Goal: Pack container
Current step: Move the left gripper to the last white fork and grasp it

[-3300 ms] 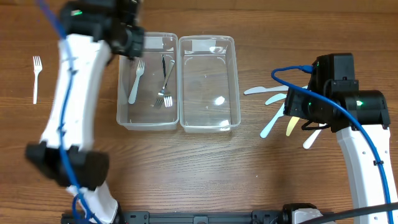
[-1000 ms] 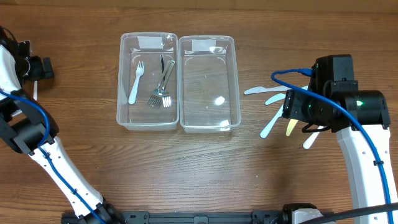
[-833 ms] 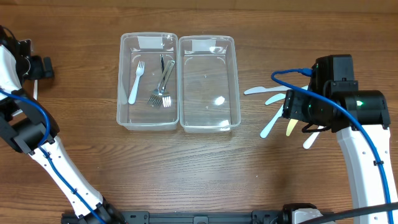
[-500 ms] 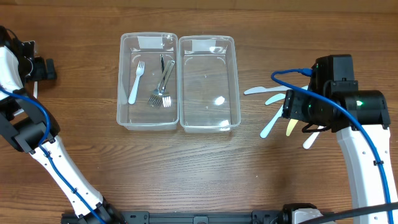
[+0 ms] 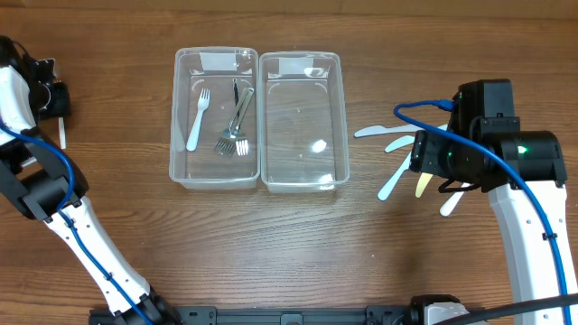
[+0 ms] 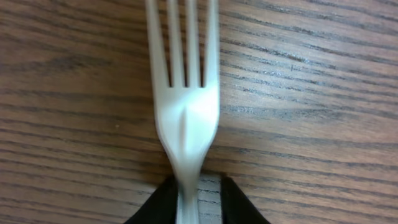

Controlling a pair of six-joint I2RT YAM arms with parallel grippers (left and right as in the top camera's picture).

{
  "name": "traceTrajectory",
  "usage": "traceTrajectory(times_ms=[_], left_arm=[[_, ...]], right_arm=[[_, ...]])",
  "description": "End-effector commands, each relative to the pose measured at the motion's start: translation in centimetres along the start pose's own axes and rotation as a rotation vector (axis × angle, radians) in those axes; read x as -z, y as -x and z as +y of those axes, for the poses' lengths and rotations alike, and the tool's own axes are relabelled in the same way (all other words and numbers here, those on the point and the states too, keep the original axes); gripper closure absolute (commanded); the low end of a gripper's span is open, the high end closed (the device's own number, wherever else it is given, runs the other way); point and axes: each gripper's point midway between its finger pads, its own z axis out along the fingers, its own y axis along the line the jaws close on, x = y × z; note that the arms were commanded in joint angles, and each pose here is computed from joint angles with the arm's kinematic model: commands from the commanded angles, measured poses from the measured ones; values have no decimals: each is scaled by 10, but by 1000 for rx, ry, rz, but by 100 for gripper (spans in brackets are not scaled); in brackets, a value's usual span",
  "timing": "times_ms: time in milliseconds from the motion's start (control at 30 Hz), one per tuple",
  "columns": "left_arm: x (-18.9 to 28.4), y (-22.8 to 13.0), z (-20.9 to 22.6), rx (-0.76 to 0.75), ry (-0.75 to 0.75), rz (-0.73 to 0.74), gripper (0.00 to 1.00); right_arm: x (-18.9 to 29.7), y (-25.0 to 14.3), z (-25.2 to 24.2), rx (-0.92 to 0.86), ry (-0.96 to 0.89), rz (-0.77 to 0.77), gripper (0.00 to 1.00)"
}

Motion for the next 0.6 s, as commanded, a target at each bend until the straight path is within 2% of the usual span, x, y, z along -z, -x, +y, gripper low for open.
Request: traceTrajectory(times_ms=[0,100,333,467,567], left_arm=[[-29,-20,2,-6,13,88,87],[-28,-23,2,10,19,99,96],[-15,-27,-1,39,11,117,96],[17,-20,-6,67,-2,85,96],[60,-9,-13,95,3,26,96]], right_arm=[[8,7,1,-4,11,-33,25],[8,7,1,-4,11,-33,24],[8,7,1,-4,11,-33,24],[8,7,1,-4,11,-33,24],[8,7,1,-4,11,-33,24]])
